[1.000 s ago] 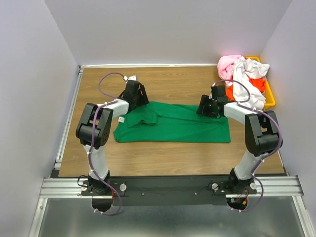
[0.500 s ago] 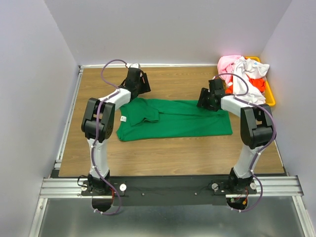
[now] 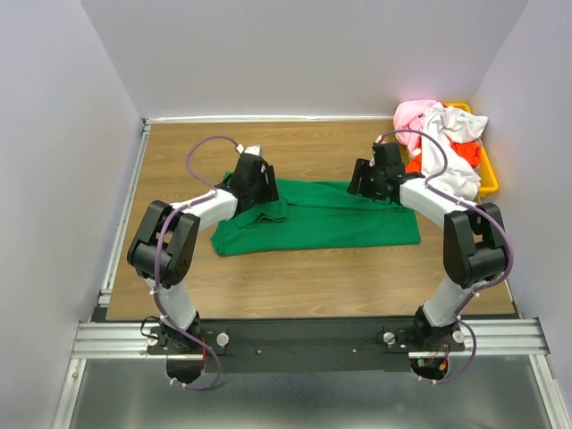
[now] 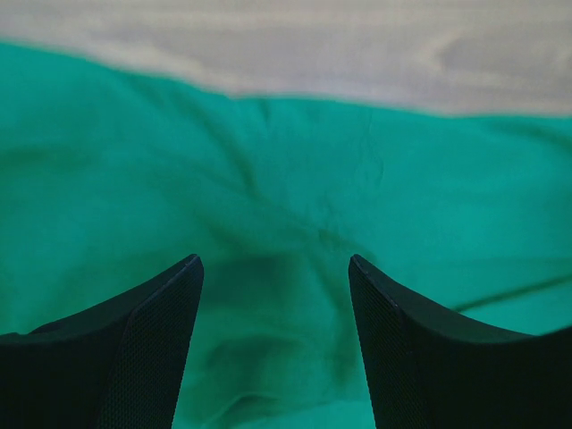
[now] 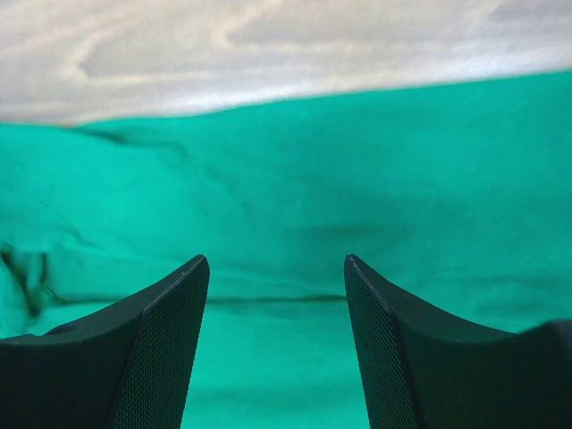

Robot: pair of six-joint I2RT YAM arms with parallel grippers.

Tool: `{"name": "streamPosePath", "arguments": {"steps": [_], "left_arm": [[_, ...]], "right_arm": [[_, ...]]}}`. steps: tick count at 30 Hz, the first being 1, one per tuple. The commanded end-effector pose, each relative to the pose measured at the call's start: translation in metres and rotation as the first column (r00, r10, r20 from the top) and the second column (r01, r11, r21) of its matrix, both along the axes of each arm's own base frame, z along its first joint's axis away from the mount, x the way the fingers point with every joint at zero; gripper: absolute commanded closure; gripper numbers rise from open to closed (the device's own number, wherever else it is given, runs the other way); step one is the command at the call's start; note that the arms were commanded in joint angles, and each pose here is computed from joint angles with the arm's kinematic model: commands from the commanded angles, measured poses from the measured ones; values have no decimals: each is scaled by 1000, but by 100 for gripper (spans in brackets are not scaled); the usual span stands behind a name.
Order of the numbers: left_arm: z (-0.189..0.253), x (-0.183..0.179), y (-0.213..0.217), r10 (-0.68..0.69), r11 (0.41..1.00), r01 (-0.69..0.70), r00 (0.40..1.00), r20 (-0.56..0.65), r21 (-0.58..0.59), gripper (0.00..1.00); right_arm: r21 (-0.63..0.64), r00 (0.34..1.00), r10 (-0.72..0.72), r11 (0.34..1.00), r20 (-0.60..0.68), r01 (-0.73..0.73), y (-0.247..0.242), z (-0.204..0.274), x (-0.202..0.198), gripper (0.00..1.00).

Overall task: Fold and stack the t-shirts
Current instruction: Fold the tshirt

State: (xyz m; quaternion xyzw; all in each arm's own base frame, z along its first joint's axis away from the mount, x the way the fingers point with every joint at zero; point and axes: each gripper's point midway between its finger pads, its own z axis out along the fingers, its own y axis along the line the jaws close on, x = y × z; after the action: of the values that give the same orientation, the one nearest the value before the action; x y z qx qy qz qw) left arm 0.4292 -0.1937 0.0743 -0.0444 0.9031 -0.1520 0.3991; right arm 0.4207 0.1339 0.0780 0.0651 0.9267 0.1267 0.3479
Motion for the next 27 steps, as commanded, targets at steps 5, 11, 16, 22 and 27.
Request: {"name": "streamPosePath", "arguments": {"steps": [5,11,16,22,27], "left_arm": [[-32,-15,-11,-16,997,11,998,-55,-74,26],[-41,-7,-21,-48,994,41,996,-73,-98,26],[-41,5,-19,-48,994,41,997,-66,-103,26],[-41,30,-25,-71,993,66,996,-55,-95,26],[-30,56,-30,-84,993,82,996,-23,-90,26]], "right_arm": [[-34,994,15,999,-112,-19,-6,-44,-27,31],[-85,988,-62,995,-145,50,-20,-61,-33,30],[-104,982,-95,992,-164,78,-24,-71,-31,29],[-120,974,-133,986,-181,113,-33,-81,-22,28],[-136,973,-160,981,-165,139,-43,-76,-7,27]]}}
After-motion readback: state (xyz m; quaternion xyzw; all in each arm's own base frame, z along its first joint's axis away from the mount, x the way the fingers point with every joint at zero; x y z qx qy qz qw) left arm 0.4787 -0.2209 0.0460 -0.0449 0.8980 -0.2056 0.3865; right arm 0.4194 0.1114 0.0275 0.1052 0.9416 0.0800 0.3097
